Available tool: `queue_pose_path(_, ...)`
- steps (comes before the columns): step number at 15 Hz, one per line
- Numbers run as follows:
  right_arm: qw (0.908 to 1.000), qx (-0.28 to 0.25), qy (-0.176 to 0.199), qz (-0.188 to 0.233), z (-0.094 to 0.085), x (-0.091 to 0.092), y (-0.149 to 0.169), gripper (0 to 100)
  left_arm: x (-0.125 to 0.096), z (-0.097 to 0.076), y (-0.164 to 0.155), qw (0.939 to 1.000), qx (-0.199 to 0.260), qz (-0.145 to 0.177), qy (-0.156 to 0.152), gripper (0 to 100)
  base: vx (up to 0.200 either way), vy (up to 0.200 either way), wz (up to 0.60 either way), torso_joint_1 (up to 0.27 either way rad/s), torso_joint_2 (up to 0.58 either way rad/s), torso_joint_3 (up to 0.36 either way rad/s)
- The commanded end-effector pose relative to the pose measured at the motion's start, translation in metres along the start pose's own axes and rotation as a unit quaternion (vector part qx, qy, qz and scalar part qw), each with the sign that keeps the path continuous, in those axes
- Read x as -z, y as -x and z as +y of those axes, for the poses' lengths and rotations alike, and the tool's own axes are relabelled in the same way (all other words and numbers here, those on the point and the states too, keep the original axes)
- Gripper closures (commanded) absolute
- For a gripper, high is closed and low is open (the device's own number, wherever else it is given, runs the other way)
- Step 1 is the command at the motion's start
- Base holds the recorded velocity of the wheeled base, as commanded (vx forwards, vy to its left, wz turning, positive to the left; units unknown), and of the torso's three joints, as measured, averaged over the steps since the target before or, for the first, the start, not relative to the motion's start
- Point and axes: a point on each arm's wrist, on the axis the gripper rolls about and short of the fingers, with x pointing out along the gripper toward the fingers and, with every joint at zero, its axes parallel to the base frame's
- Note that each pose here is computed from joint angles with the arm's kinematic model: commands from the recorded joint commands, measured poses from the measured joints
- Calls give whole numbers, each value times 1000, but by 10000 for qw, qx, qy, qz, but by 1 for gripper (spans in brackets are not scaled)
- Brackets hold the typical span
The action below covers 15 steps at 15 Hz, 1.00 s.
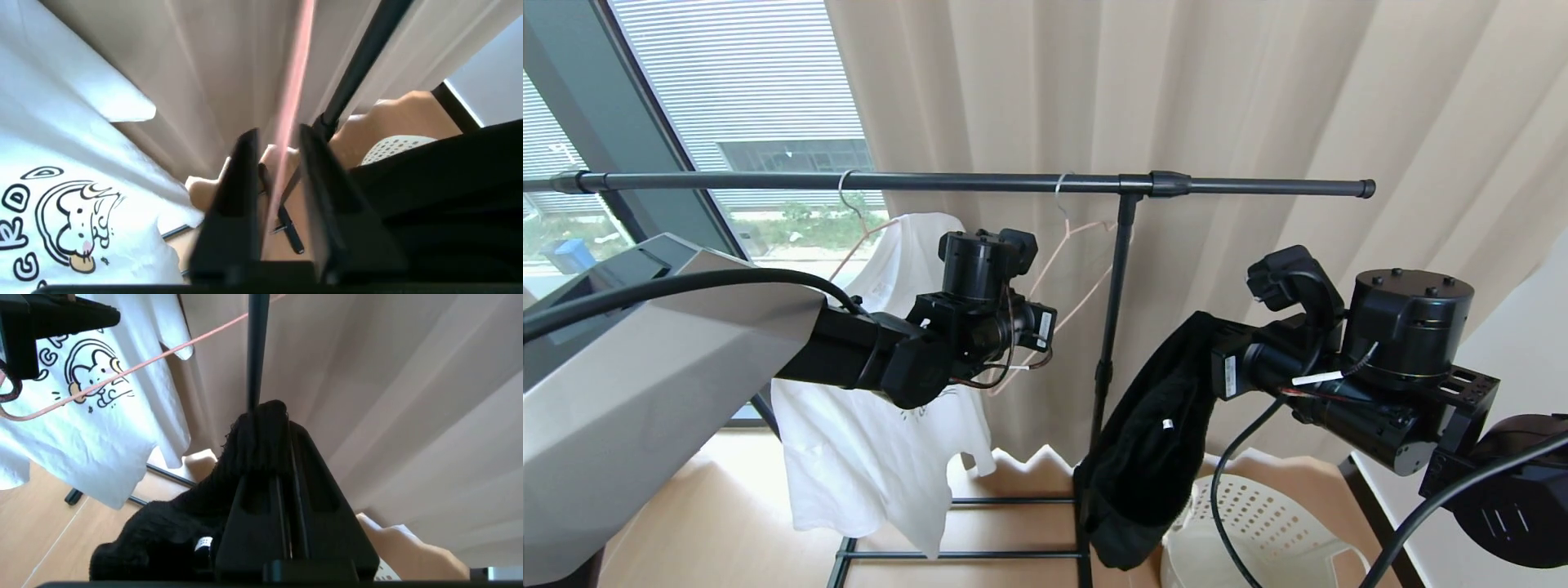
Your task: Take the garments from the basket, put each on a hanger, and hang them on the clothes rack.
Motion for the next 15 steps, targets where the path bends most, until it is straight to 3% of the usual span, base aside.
queue_pose_path(1,10000,1,5,11,0,1,0,100,-1,1,4,10000,-12,-55,7,100,0,0,0,0,0,0)
queue_pose_path(7,10000,0,8,26,0,2,0,100,-14,4,20,9995,-48,-297,37,100,0,0,0,0,0,0)
queue_pose_path(10,10000,0,8,26,0,2,0,100,-12,2,29,9997,-3,-254,18,100,0,0,0,0,0,0)
queue_pose_path(15,10000,0,9,33,0,2,0,100,-17,0,34,9983,5,-574,59,100,0,0,0,0,0,0)
